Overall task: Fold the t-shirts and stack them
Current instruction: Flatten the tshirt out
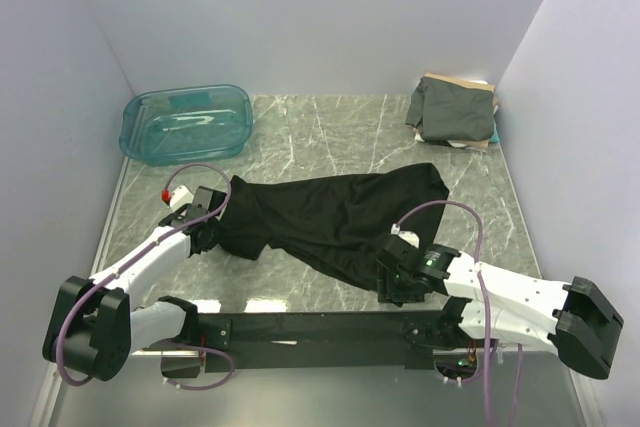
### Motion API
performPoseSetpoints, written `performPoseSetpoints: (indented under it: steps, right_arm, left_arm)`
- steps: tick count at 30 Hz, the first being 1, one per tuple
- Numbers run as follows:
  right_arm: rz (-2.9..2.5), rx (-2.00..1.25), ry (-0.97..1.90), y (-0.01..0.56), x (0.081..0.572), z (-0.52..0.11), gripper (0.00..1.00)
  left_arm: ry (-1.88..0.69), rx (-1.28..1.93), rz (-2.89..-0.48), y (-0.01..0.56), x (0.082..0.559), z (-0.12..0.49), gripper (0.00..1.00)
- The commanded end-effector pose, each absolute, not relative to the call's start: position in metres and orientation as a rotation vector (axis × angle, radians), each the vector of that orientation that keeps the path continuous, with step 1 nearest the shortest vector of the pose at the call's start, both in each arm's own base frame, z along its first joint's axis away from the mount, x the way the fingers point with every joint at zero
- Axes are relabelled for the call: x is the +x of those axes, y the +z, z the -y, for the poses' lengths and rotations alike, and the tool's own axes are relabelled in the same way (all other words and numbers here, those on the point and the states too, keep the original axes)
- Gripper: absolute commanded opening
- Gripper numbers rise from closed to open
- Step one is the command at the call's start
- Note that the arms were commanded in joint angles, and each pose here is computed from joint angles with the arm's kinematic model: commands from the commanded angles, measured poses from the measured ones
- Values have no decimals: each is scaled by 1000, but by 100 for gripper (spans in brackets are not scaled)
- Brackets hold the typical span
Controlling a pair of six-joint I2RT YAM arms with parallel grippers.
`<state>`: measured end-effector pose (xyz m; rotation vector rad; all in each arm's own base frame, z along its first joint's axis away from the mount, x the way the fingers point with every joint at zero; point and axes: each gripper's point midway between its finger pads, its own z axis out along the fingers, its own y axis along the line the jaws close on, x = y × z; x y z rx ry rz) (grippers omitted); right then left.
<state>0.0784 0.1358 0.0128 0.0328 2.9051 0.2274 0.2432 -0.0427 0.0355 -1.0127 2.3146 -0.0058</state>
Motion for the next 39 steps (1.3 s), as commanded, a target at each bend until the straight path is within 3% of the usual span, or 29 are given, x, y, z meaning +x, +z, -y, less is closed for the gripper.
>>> performPoseSetpoints:
  steps: [1, 10, 13, 14, 15, 19, 21, 25, 32, 39]
  right_arm:
    - [-2948, -58, 187, 6, 67, -134, 65]
    - [-2977, -188, 86, -5, 56, -130, 63]
    - [-2967, -173, 44, -5, 60, -128, 50]
    - [-2964, -167, 41, -5, 61, -128, 37]
    - [-2957, -160, 29, -4, 62, -127, 31]
    - [-2941, -117, -6, -4, 66, -125, 15]
    - [-2916, -94, -40, 0, 71, -122, 0]
    - [-2810, -20, 3, 20, 90, -127, 0]
    - [-2514, 119, 148, 98, 174, -137, 0]
    - [-2175, 272, 191, 202, 264, -107, 0]
  left_arm:
    - [33, -1015, -2272, 44, 250, 36, 1]
    - [6, -1010, -2229, 54, 259, 36, 1]
    - [10, -1009, -2234, 56, 260, 37, 1]
    - [17, -1012, -2237, 55, 260, 36, 1]
    - [18, -1016, -2240, 55, 260, 37, 1]
    - [-13, -1017, -2250, 55, 262, 42, 1]
    - [-17, -1017, -2246, 58, 262, 42, 1]
    - [-5, -1043, -2184, 79, 268, 36, 1]
    - [-146, -971, -2078, 132, 298, 49, 1]
    - [-308, -829, -1852, 229, 333, 59, 1]
